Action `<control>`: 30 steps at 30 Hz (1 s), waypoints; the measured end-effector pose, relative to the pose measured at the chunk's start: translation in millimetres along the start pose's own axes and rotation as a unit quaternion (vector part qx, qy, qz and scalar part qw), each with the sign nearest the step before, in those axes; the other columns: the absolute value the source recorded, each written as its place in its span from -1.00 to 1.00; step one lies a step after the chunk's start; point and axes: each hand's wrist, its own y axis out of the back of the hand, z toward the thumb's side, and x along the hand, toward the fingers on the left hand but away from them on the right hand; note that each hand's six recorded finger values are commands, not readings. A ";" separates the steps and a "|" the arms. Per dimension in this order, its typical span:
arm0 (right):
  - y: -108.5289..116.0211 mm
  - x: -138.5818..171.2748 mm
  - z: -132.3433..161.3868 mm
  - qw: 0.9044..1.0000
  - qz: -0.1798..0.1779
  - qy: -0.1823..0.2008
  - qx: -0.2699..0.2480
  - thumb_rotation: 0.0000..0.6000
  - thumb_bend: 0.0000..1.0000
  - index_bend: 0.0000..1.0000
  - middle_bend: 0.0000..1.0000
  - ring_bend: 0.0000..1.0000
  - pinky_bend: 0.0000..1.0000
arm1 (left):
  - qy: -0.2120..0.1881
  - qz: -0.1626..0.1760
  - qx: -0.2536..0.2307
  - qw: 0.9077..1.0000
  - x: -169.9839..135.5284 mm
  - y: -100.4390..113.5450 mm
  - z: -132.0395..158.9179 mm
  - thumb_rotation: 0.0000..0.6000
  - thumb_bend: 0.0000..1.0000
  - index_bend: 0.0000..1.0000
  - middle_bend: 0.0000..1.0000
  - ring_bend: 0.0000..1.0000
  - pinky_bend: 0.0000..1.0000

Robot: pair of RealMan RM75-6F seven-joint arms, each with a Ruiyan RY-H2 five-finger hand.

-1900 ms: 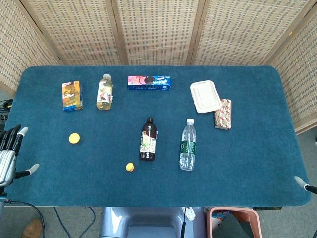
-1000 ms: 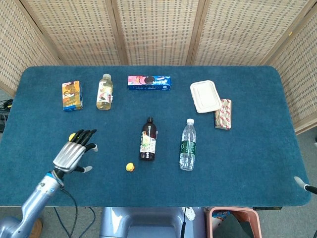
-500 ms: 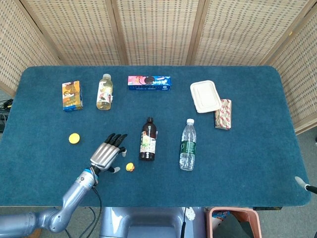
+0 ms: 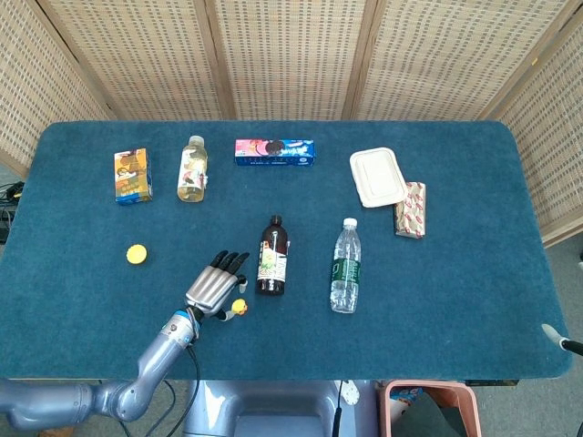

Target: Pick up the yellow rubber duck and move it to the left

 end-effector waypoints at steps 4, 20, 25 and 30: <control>0.0 -0.4 -0.8 1.000 0.000 -0.001 -0.001 1.00 -1.00 -1.00 -1.00 -1.00 -1.00 | -0.003 -0.009 -0.002 1.000 3.0 -5.2 3.1 1.00 -0.54 -0.07 -1.00 -1.00 -1.00; 0.7 -0.9 -2.3 1.000 0.000 -0.002 -0.003 1.00 -1.00 -1.00 -1.00 -1.00 -1.00 | 0.002 -0.007 -0.013 1.000 4.2 -3.0 1.8 1.00 -0.49 0.06 -1.00 -1.00 -1.00; -0.1 -0.7 -1.6 1.000 0.002 -0.001 -0.003 1.00 -1.00 -1.00 -1.00 -1.00 -1.00 | 0.007 0.006 -0.030 1.000 1.7 10.8 -5.2 1.00 -0.49 0.06 -1.00 -1.00 -1.00; -1.9 -1.5 -0.4 1.000 0.005 0.001 -0.001 1.00 -1.00 -1.00 -1.00 -1.00 -1.00 | 0.032 0.029 -0.039 0.998 -3.5 32.6 -32.0 1.00 -0.49 0.06 -1.00 -1.00 -1.00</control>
